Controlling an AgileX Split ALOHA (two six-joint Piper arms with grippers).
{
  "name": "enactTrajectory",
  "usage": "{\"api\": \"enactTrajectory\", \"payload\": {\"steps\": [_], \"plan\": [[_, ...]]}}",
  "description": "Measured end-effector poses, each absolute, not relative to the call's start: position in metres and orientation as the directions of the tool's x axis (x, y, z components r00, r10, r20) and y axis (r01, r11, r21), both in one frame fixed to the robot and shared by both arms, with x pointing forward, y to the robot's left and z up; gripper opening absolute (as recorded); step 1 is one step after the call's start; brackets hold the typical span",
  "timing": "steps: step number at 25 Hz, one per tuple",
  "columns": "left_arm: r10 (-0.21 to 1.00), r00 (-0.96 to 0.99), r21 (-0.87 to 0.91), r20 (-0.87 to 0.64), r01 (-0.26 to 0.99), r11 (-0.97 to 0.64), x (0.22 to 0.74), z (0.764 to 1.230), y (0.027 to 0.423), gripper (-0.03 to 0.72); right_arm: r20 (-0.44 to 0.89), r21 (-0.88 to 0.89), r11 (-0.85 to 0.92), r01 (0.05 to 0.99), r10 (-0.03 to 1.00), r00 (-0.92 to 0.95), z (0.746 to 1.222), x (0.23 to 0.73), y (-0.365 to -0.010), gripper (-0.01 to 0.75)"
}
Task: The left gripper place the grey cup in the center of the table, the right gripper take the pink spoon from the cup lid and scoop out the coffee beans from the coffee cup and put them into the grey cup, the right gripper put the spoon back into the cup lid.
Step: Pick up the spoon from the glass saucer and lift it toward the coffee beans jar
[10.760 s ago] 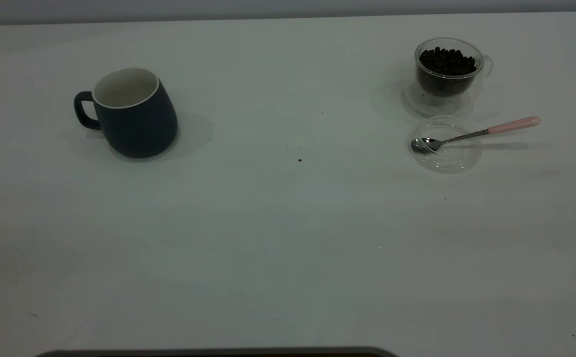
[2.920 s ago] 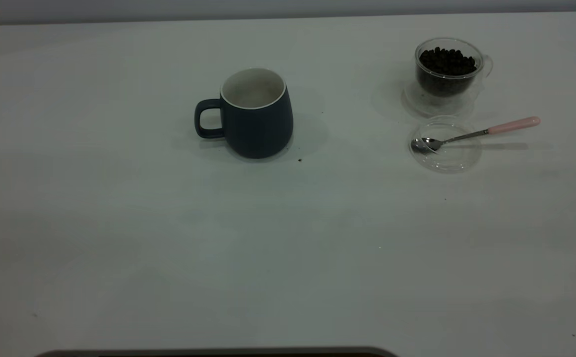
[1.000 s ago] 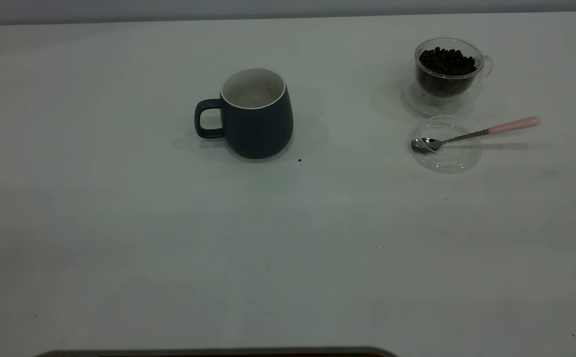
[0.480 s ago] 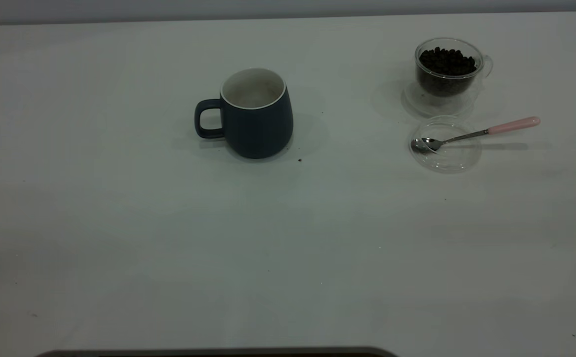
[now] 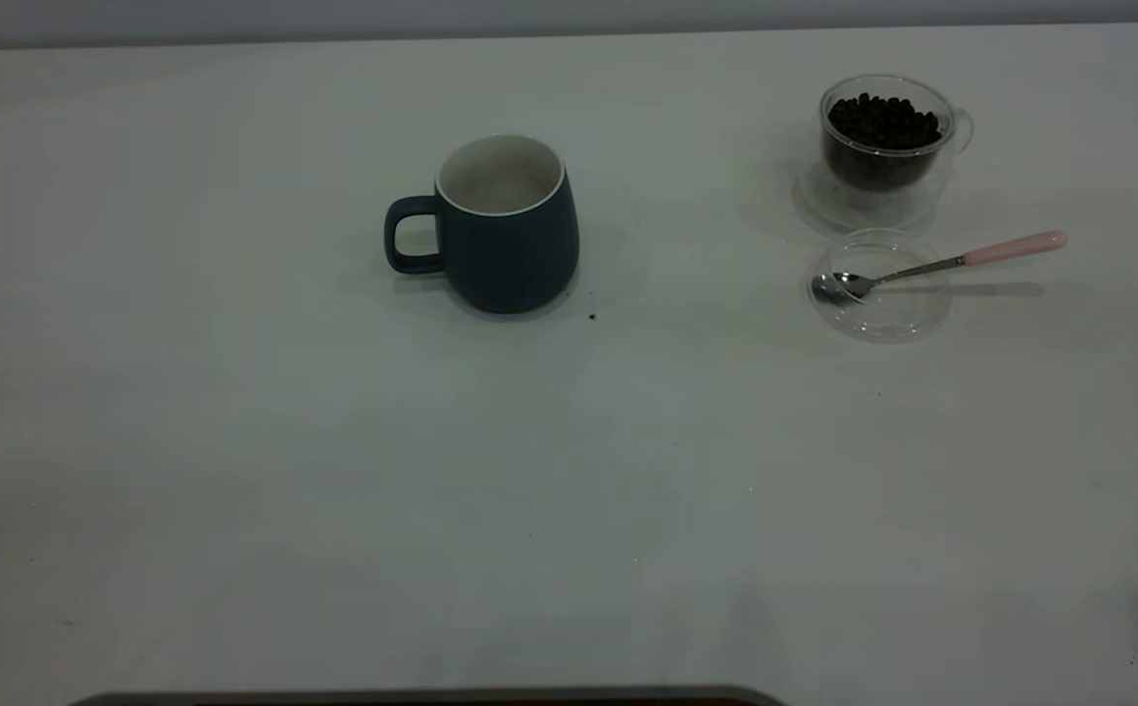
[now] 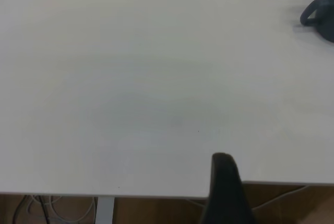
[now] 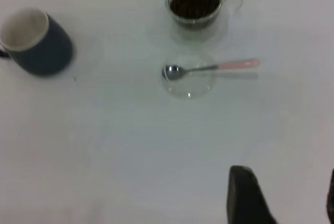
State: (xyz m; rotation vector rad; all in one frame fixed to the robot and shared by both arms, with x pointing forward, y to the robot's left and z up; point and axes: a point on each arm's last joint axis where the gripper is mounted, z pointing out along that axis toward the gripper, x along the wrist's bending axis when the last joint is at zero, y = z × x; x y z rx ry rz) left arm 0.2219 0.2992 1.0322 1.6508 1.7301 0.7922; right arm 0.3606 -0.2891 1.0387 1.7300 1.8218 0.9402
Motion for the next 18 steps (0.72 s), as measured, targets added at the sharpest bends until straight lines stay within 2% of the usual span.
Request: {"api": "enactTrajectory", "payload": {"steps": [3, 6, 13, 18], "plan": [[0.999, -0.036, 0.773, -0.029, 0.632, 0.045, 0.222, 1.032, 0.299, 0.567, 0.123, 0.684, 0.024, 0.729, 0.981, -0.147, 1.026, 0.401, -0.291, 0.480], [0.999, -0.036, 0.773, -0.029, 0.632, 0.045, 0.222, 1.032, 0.299, 0.567, 0.143, 0.650, 0.045, 0.758, 0.973, -0.180, 1.019, 0.441, -0.293, 0.507], [0.999, -0.035, 0.773, -0.028, 0.632, 0.044, 0.222, 1.032, 0.299, 0.567, 0.192, 0.528, 0.078, 0.845, 0.959, -0.208, 0.979, 0.525, -0.300, 0.510], [0.999, -0.035, 0.773, -0.028, 0.632, 0.044, 0.222, 1.032, 0.299, 0.567, 0.323, 0.379, 0.046, 0.924, 0.929, -0.179, 0.929, 0.568, -0.322, 0.511]]}}
